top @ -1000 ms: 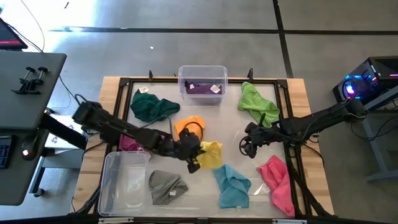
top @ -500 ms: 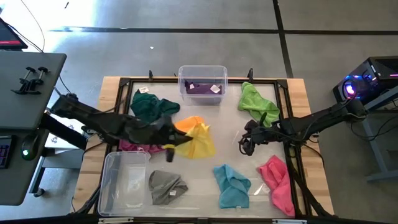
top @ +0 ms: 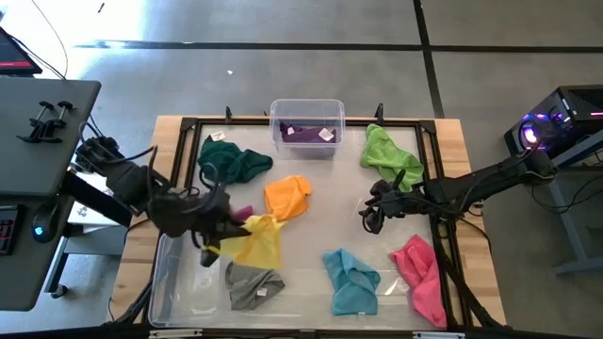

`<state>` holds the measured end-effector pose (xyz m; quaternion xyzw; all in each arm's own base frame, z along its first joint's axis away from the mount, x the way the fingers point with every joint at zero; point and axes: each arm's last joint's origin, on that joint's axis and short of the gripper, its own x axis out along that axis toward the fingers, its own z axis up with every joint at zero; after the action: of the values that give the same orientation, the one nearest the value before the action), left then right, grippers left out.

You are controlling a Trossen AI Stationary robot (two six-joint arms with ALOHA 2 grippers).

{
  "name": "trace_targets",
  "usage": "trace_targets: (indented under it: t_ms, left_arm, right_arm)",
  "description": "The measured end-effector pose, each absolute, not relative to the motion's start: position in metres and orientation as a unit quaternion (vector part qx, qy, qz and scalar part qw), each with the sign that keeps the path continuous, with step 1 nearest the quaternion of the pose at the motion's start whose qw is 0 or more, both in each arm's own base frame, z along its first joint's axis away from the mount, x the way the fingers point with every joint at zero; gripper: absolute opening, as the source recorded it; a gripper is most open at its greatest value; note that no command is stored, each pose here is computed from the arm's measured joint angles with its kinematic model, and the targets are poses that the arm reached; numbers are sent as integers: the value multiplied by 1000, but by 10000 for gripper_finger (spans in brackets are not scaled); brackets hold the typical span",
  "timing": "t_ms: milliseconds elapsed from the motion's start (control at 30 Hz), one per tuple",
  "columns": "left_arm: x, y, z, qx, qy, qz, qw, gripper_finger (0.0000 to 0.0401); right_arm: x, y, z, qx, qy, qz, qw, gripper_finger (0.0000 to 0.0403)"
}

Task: Sort towels by color in basket
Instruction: Put the yellow microfiber towel into the bottom transparent bin

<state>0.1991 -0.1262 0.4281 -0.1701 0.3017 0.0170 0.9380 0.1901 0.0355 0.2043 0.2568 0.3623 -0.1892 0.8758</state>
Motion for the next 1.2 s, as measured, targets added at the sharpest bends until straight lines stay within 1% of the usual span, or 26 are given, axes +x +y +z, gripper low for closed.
trace_targets:
  t_ms: [167,300,433,500,600,700,833,1200]
  left_arm:
    - [179,-132,416,-201,380,45,902,0]
    - [163,-139,404,-230,465,68,852,0]
    - [147,-151,391,-237,549,100,795,0]
    - [142,-159,384,-232,568,110,782,0]
    - [137,-171,370,-220,579,110,777,0]
    - [130,-180,352,-212,591,127,768,1]
    - [124,-190,327,-231,593,153,756,4]
    - [124,-200,276,-250,590,154,752,7]
  right_arm:
    - [190,36,204,258,362,-190,875,204]
    - [190,36,204,258,362,-190,875,204]
    - [190,35,204,256,360,-194,876,204]
    - [190,35,204,254,357,-199,877,204]
    - [190,34,205,249,352,-208,878,204]
    - [190,34,205,248,350,-210,879,204]
    - [190,34,205,247,350,-210,879,204]
    - [190,34,205,247,350,-210,879,204]
